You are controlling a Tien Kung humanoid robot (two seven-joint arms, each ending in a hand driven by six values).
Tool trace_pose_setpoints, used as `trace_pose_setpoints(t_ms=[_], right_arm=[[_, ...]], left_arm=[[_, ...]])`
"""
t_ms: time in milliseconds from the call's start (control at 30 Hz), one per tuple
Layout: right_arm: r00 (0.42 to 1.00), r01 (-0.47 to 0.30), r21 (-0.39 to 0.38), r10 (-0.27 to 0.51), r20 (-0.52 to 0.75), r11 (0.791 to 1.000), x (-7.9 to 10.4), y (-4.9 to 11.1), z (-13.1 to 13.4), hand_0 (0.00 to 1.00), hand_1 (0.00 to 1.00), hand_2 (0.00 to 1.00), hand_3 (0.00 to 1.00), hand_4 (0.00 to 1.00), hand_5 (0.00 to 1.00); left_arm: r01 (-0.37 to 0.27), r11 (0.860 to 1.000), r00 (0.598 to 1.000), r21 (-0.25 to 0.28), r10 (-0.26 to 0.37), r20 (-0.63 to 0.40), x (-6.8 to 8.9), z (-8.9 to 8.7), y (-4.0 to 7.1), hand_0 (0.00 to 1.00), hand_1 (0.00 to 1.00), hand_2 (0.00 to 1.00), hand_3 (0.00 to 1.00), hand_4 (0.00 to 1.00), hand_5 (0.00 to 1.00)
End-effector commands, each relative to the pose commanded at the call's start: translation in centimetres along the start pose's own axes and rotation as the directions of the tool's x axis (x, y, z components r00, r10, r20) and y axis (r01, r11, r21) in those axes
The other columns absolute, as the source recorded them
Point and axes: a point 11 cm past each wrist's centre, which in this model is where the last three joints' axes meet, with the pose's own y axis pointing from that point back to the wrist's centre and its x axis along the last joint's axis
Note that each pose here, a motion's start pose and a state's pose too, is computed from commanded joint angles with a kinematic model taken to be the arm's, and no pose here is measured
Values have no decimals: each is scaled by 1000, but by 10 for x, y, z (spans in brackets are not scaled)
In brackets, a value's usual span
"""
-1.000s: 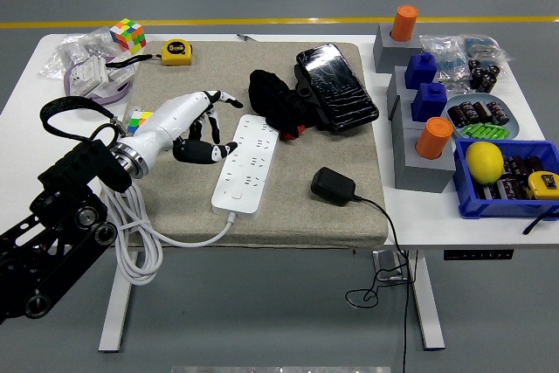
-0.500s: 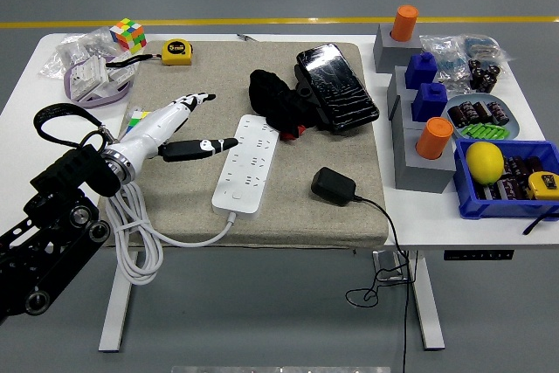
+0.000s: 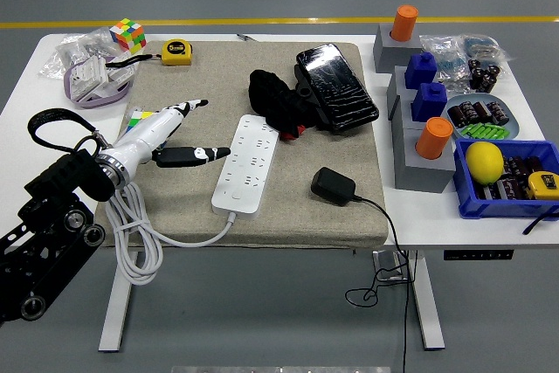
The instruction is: Pull the plug out and thorw away
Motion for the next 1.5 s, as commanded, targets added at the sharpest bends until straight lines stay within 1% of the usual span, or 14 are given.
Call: trace_pose_setpoints(t_ms=[67, 100, 267, 300, 400, 533, 833, 1067, 1100, 1367, 1500], right_arm=[[1000, -1, 0, 1, 1, 1000, 0, 0, 0, 566, 650, 671, 570, 971, 496], [1000, -1, 0, 1, 1, 1000, 0, 0, 0, 566, 650, 670, 570, 971, 497], [1000, -1, -1, 1, 1, 1000, 1, 0, 0, 566, 650, 670, 570, 971, 497], [1000, -1, -2, 1, 0, 1000, 1, 0, 0, 566, 650, 671, 570, 972, 497], [1000, -2, -2, 2, -1, 1000, 1, 0, 0, 566, 650, 671, 570, 972, 497], [1000, -2, -4, 2, -3, 1000, 2, 0, 1, 568, 650, 670, 571, 971, 501], [1000, -3, -9, 3, -1, 1000, 2, 0, 4, 568, 650, 671, 571, 970, 505], [1000, -2, -13, 2, 5, 1000, 1, 0, 7, 568, 650, 670, 571, 970, 507], [1000, -2, -14, 2, 5, 1000, 1, 0, 7, 568, 650, 671, 572, 970, 508], [1000, -7, -10, 7, 8, 1000, 3, 0, 6, 568, 650, 671, 572, 969, 509], [1000, -8, -10, 8, 10, 1000, 4, 1, 5, 568, 650, 671, 572, 970, 511]], left_arm=[[-1, 1000, 1000, 0, 1, 0, 1, 0, 0, 983, 998, 998, 998, 998, 694], [-1, 1000, 1000, 0, 1, 2, 1, 0, 0, 982, 998, 998, 998, 998, 677], [-1, 1000, 1000, 2, 1, 2, 1, 0, 0, 982, 998, 998, 998, 998, 677], [-1, 1000, 1000, 3, 1, 2, 1, -1, 0, 976, 998, 998, 998, 998, 657], [0, 1000, 1000, 3, 0, 1, 0, -1, 1, 976, 998, 998, 998, 998, 657], [-9, 1000, 1000, -12, 8, -6, 0, 1, 1, 973, 998, 998, 998, 998, 654], [-4, 1000, 1000, -3, 4, -4, -1, -1, 1, 967, 998, 998, 998, 998, 650], [-8, 1000, 1000, -8, 8, -16, -3, -2, 2, 962, 996, 998, 998, 998, 645], [-8, 1000, 1000, -7, 8, -17, -3, -2, 3, 958, 982, 968, 998, 998, 644], [-4, 1000, 1000, -1, 4, -22, -5, -4, 3, 954, 978, 961, 998, 998, 638], [-6, 1000, 1000, -9, 6, -21, -4, -1, 3, 953, 977, 959, 998, 998, 639]])
